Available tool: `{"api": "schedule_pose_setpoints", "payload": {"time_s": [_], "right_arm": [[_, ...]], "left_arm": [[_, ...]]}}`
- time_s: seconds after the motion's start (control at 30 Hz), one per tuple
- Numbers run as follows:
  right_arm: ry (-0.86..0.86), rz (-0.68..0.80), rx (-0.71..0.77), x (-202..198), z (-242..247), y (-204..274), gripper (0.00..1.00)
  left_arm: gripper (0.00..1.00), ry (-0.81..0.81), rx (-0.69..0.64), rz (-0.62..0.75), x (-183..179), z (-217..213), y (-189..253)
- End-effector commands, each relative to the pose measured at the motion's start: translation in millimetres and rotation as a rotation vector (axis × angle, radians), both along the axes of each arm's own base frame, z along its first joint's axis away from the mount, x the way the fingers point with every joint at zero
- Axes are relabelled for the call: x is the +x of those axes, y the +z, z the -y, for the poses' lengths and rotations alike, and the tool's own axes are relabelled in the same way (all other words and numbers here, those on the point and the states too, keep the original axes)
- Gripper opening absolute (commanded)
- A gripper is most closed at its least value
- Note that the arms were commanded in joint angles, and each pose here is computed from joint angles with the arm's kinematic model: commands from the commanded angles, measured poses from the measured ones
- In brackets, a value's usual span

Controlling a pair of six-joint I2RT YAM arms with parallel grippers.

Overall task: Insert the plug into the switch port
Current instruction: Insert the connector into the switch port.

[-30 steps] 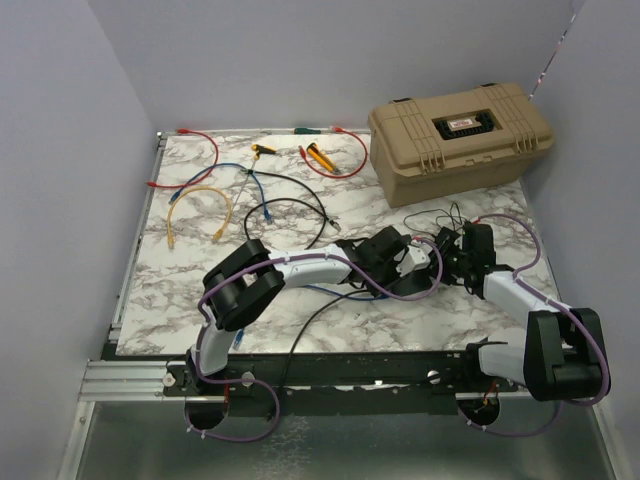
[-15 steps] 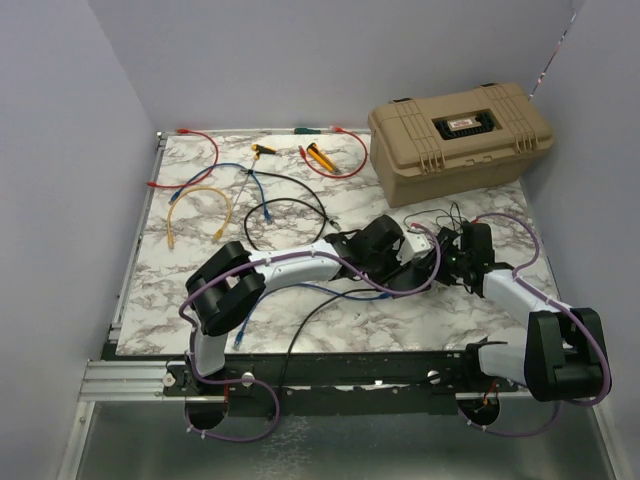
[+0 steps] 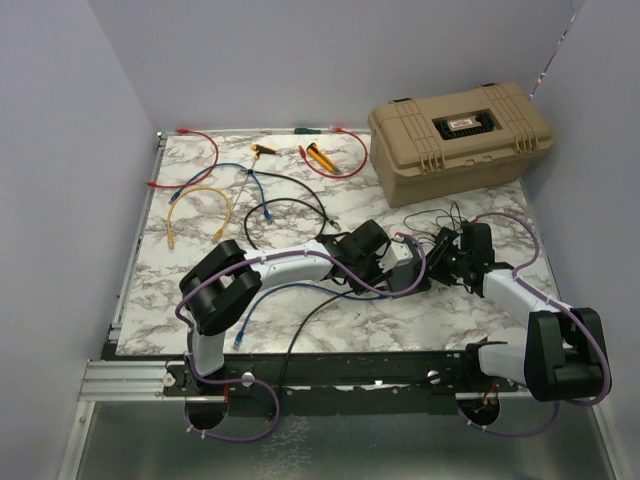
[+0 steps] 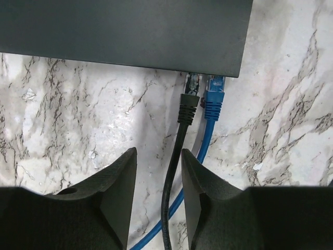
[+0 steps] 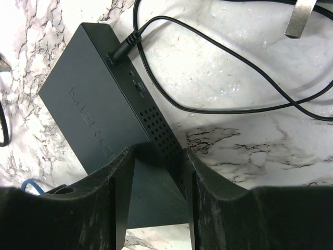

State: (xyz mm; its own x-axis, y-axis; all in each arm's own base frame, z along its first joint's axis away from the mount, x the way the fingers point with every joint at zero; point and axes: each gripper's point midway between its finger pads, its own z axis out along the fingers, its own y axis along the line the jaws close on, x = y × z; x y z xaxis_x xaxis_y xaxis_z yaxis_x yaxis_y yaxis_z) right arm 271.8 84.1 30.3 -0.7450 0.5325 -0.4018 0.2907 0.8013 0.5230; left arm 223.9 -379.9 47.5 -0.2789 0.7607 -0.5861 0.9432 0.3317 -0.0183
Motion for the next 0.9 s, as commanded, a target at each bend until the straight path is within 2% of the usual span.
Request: {"api": "schedule_pose_setpoints", "payload": {"time_s": [0.0, 0.37, 0.5, 0.73, 0.87], "right_arm": [[0.026, -0.063, -0.014, -13, -1, -8, 0.44], [0.039, -0.07, 0.006, -14, -5, -9, 0.44], [0.044, -0.071, 0.014, -14, -6, -9, 0.44], [0.066, -0.091, 0.047, -18, -13, -11, 0.42], [0.084, -0.104, 0.096, -24, -21, -11, 0.41]], "left_arm": [[0.4, -0.053, -0.006, -0.033, -8, 5, -2], [0.36, -0.089, -0.012, -0.082, -15, 12, -11], [0.27, -0.088, -0.004, -0.086, -13, 13, -16], [0.0, -0.111, -0.024, -0.111, -17, 22, -18], [0.0, -0.111, -0.06, -0.118, -19, 33, -13]]}}
